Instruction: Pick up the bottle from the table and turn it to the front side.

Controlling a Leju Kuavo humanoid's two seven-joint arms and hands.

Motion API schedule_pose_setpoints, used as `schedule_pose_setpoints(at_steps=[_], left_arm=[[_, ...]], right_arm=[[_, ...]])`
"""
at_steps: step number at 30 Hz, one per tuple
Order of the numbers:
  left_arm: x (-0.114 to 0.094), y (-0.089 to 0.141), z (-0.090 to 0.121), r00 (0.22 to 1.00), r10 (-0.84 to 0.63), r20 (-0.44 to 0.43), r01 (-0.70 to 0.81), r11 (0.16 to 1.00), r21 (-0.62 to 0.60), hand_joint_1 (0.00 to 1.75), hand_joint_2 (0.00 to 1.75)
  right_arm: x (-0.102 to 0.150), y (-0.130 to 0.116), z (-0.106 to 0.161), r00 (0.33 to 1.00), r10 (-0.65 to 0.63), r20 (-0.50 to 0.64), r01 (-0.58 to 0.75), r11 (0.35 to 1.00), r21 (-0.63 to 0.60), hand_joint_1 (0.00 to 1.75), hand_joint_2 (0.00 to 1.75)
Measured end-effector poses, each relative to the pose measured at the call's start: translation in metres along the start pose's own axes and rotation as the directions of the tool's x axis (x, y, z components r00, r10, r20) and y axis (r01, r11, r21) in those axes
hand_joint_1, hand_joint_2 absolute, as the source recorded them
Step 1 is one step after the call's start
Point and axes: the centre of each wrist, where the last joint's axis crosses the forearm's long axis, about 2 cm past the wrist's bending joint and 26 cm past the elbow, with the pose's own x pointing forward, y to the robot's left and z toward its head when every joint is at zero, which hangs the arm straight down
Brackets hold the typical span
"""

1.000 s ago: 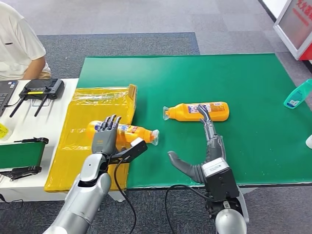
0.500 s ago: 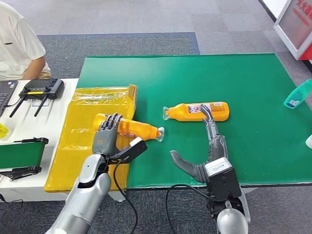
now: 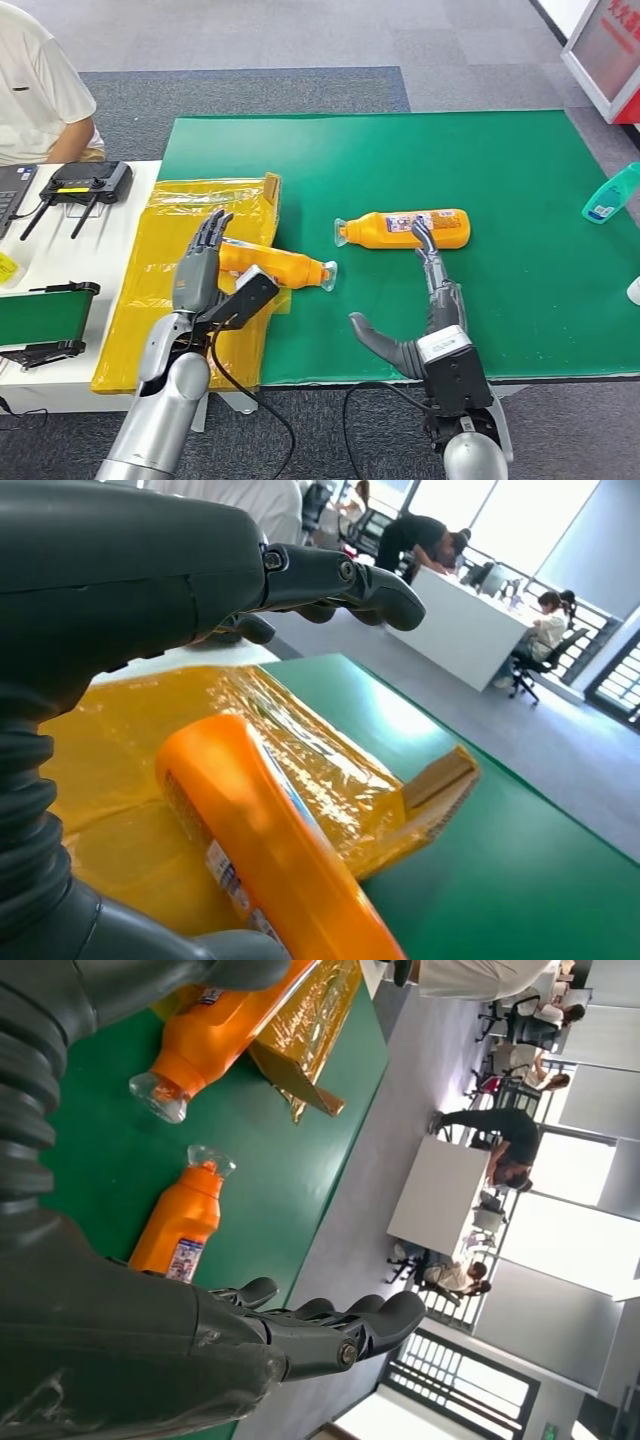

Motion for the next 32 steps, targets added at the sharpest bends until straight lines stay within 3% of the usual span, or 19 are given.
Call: schedule_pose_setpoints(at_steps=[6, 11, 15, 19, 25, 32], left_arm=[[0.009, 0.009, 0.003, 0.986, 0.166, 0.007, -0.166, 0.986, -0.015, 0.0, 1.75], [0.014, 0.009, 0.0, 0.995, -0.011, -0.096, 0.005, 0.998, -0.063, 0.0, 1.75], [0.011, 0.005, -0.001, 0.996, -0.037, -0.082, 0.031, 0.996, -0.078, 0.0, 1.75], [0.011, 0.003, 0.005, 0.99, 0.141, -0.004, -0.14, 0.987, -0.072, 0.0, 1.75], [0.019, 0.011, 0.027, 0.901, 0.426, 0.082, -0.421, 0.904, -0.072, 0.0, 1.75], [0.015, 0.017, 0.073, 0.733, 0.677, 0.059, -0.669, 0.734, -0.116, 0.0, 1.75]], right_arm=[[0.0, 0.0, 0.003, 1.0, 0.01, -0.013, -0.01, 1.0, -0.005, 0.0, 1.75], [0.0, -0.001, 0.003, 1.0, 0.01, -0.011, -0.01, 1.0, 0.006, 0.0, 1.75], [0.001, -0.001, 0.002, 1.0, 0.011, -0.011, -0.011, 1.0, 0.006, 0.0, 1.75], [0.001, -0.001, 0.003, 1.0, 0.012, -0.028, -0.012, 1.0, 0.009, 0.0, 1.75], [0.001, 0.0, 0.012, 0.992, -0.072, -0.1, 0.074, 0.997, 0.015, 0.0, 1.75], [-0.002, -0.002, 0.024, 0.967, -0.116, -0.225, 0.125, 0.992, 0.025, 0.0, 1.75]])
